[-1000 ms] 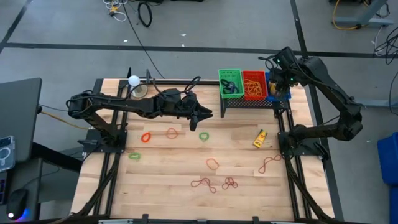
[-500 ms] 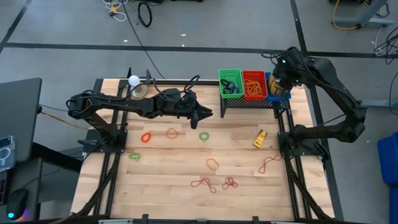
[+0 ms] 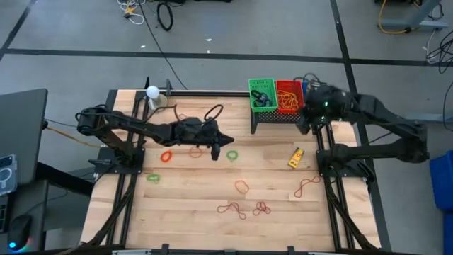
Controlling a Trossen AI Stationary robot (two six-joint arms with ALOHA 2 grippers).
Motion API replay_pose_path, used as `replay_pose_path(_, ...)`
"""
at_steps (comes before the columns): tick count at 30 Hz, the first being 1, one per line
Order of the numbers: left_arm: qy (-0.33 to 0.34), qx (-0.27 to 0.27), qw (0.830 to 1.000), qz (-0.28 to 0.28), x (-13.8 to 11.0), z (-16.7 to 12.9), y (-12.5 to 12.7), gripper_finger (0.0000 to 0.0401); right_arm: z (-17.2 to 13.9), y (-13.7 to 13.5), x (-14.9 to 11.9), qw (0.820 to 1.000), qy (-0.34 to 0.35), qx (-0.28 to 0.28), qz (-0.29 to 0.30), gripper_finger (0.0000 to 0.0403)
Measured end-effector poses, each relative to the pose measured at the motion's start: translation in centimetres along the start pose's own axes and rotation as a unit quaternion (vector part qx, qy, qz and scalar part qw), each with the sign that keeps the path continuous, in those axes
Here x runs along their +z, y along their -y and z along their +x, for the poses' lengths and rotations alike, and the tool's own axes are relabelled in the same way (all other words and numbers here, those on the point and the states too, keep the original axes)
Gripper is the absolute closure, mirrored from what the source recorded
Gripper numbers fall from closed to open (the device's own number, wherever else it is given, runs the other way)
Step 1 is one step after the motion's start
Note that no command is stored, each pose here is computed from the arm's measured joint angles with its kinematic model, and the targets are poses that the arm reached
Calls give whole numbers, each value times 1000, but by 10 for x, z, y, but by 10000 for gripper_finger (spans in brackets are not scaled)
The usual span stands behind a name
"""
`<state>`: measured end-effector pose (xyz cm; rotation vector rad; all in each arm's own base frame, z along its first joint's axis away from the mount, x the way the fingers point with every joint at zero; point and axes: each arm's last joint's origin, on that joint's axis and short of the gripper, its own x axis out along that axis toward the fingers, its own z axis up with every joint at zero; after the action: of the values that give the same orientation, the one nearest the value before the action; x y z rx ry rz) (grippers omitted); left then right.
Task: Pick & Place Office Desk Supplies
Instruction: Put the red rubber band into the red bin
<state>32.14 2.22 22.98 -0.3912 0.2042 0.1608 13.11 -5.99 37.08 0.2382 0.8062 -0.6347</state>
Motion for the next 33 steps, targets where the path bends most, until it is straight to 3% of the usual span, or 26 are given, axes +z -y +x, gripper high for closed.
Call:
replay_pose_path(7, 0, -3, 1000, -28, -11, -2, -2, 375, 26, -49, -20, 993, 52, 101, -24, 396)
replay_pose_path(11, 5, 30, 1000, 7, -15, -2, -2, 384, 43, -75, -40, 988, 63, 140, -25, 400)
replay_pose_path(16, 4, 16, 1000, 22, -34, -10, 0, 395, 55, -99, -69, 983, 33, 182, -20, 390)
replay_pose_path(22, 38, -5, 999, 10, -56, -24, -7, 396, 65, -133, -91, 979, -33, 193, -60, 366)
replay_pose_path(27, 34, 7, 999, -7, -63, -28, -11, 386, 75, -172, -106, 966, -99, 211, -114, 315)
replay_pose_path(33, 38, 2, 999, -1, -63, -28, -9, 383, 79, -217, -118, 954, -142, 218, -150, 216)
